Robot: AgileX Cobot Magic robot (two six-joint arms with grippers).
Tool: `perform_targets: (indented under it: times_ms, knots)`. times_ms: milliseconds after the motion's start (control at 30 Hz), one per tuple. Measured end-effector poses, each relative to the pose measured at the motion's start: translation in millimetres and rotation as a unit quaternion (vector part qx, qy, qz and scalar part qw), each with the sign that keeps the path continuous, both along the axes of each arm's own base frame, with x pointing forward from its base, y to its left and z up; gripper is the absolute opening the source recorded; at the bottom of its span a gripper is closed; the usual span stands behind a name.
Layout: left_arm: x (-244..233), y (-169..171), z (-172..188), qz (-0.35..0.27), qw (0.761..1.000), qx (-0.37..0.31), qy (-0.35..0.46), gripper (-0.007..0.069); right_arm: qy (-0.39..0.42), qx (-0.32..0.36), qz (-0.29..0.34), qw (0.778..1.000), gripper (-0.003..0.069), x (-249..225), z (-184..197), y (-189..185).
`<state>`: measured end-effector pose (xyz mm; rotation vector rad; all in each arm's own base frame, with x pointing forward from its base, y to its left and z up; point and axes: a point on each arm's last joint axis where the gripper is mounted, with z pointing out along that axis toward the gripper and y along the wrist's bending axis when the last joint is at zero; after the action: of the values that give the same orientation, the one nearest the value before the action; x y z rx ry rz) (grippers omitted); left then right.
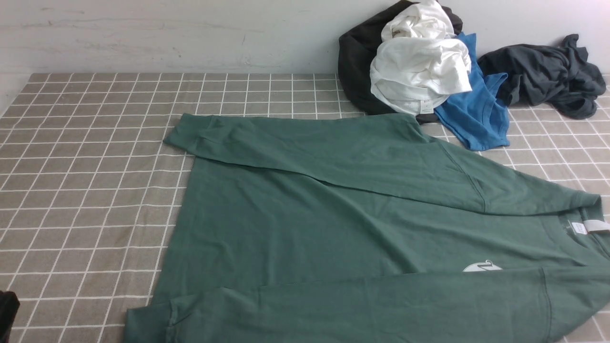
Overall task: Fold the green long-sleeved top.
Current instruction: Use the left arm to clamp the cuff closest to it
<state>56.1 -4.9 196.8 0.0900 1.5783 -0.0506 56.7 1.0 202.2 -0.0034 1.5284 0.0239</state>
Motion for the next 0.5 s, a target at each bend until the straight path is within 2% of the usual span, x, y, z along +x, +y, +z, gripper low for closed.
perform_targets:
  times_ms: [67,167,200,267,300,333,433,500]
  knots:
    - [-0.1,-0.1,4.0,-0.001,1.000,-0.002,-0.022,-0.0008,-0.034,0.009,0.000,0.999,-0.0014,-0.5,6.1,-0.1]
    - [-0.9,-0.3,13.5,-0.003,0.997,-0.025,-0.073,-0.0008,-0.102,0.074,0.004,0.992,-0.0014,-2.7,18.5,-1.2]
    - [-2.1,-0.2,20.5,-0.007,0.993,-0.056,-0.108,-0.0008,-0.128,0.115,0.007,0.985,-0.0014,-4.0,23.2,-2.4]
    - [-5.4,0.7,32.0,-0.015,0.979,-0.110,-0.168,-0.0008,-0.155,0.153,0.010,0.976,-0.0014,-5.7,28.0,-3.8]
    - [-5.4,0.8,32.0,-0.015,0.979,-0.115,-0.168,-0.0008,-0.158,0.156,0.010,0.975,-0.0014,-5.9,28.4,-4.0]
    - [-8.3,1.7,40.8,-0.022,0.968,-0.146,-0.202,-0.0008,-0.174,0.168,0.012,0.970,-0.0014,-6.9,31.1,-4.6]
    - [-11.0,2.1,75.7,-0.027,0.964,-0.176,-0.199,-0.0008,-0.182,0.152,0.016,0.971,-0.0014,-7.6,48.0,-3.5]
    - [-5.0,0.8,112.8,-0.022,0.975,-0.161,-0.154,-0.0008,-0.173,0.108,0.017,0.979,-0.0014,-5.0,79.9,-1.1]
